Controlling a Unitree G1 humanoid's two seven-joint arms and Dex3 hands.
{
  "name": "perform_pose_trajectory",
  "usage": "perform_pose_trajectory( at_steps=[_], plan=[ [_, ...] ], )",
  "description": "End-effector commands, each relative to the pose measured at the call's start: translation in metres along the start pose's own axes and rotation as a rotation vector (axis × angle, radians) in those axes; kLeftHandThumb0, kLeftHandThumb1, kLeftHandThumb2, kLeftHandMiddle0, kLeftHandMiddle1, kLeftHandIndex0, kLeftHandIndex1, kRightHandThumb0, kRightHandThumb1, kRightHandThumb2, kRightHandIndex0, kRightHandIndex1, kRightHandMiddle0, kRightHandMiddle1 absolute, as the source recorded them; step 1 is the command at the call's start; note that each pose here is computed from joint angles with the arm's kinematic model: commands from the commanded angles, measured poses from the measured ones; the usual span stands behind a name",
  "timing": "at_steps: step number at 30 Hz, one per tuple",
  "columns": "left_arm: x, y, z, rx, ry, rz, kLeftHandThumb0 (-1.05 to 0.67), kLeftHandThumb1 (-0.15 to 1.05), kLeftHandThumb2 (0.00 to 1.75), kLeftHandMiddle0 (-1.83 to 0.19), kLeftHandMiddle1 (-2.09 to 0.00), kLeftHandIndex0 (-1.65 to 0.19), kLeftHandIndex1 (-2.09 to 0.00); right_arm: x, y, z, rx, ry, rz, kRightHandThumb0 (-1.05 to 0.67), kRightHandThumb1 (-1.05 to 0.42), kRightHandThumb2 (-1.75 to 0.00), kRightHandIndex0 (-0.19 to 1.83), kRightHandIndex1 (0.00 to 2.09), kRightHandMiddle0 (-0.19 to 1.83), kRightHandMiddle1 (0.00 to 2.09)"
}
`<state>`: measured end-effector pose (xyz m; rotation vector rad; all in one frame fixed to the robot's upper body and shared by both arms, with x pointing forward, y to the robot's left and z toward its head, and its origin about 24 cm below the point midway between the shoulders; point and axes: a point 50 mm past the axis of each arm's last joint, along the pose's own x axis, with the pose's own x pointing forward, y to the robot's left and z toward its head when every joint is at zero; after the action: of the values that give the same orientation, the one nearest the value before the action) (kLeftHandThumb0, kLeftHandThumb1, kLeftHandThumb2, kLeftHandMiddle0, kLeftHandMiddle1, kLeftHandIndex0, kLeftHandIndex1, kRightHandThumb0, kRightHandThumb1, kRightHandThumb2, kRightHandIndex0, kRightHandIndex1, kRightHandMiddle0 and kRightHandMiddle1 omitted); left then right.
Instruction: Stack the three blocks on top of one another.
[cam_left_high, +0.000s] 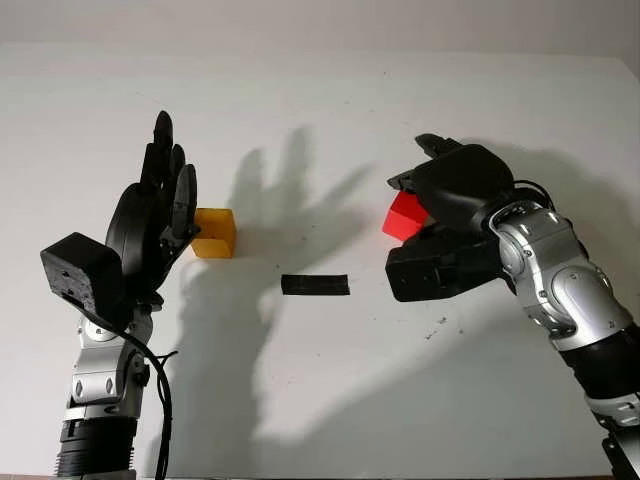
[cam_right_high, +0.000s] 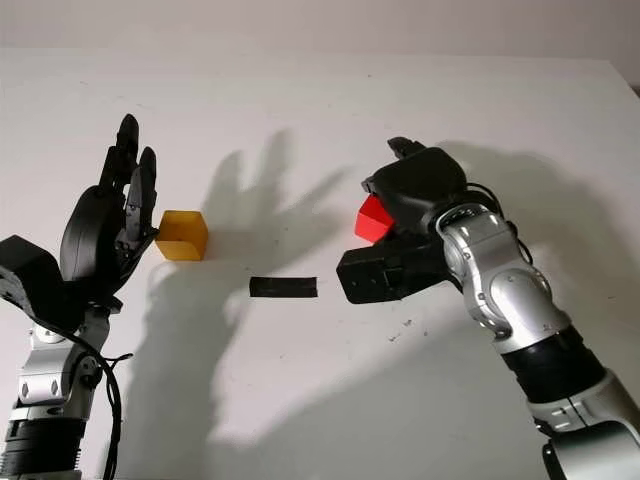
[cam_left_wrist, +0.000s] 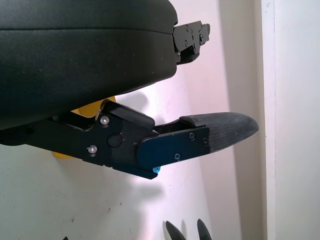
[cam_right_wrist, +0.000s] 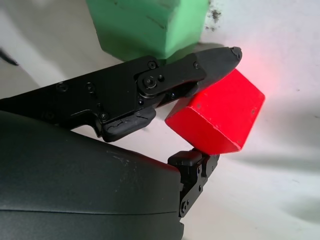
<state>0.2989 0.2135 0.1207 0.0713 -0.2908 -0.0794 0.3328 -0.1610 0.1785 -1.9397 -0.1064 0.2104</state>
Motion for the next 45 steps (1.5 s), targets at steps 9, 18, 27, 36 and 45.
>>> perform_pose_trajectory(
  at_steps=[9,18,27,36,45],
  plan=[
    [-0.003,0.002,0.001,0.01,-0.01,-0.007,-0.75,1.05,0.6,0.19,0.0,0.19,0.0,0.0,-0.005,-0.003,-0.059,0.034,-0.037,-0.66,-1.05,-0.09,0.26,0.1,0.53,0.27],
    [-0.004,0.003,0.002,0.011,-0.007,-0.01,-0.75,1.05,0.59,0.19,0.0,0.19,0.0,0.0,-0.008,-0.002,-0.099,0.048,-0.07,-0.62,-1.05,-0.1,0.33,0.07,0.25,0.93],
    [-0.004,0.002,0.002,0.008,-0.012,-0.009,-0.74,1.05,0.59,0.19,0.0,0.19,0.0,0.0,-0.005,-0.005,0.101,-0.021,-0.262,-0.39,-1.02,-0.06,0.59,0.12,0.29,1.48],
    [-0.004,0.001,0.002,0.016,-0.01,0.0,-0.74,1.05,0.6,0.19,0.0,0.19,0.0,0.004,-0.008,-0.007,0.132,-0.073,-0.322,-0.4,-0.98,-0.05,0.64,0.09,0.28,1.56],
    [-0.005,0.001,0.002,0.009,-0.009,-0.003,-0.74,1.05,0.6,0.19,0.0,0.19,0.0,0.007,-0.025,-0.014,0.297,-0.205,-0.305,-0.39,-0.93,-0.05,0.59,0.05,0.52,1.2]
  ],
)
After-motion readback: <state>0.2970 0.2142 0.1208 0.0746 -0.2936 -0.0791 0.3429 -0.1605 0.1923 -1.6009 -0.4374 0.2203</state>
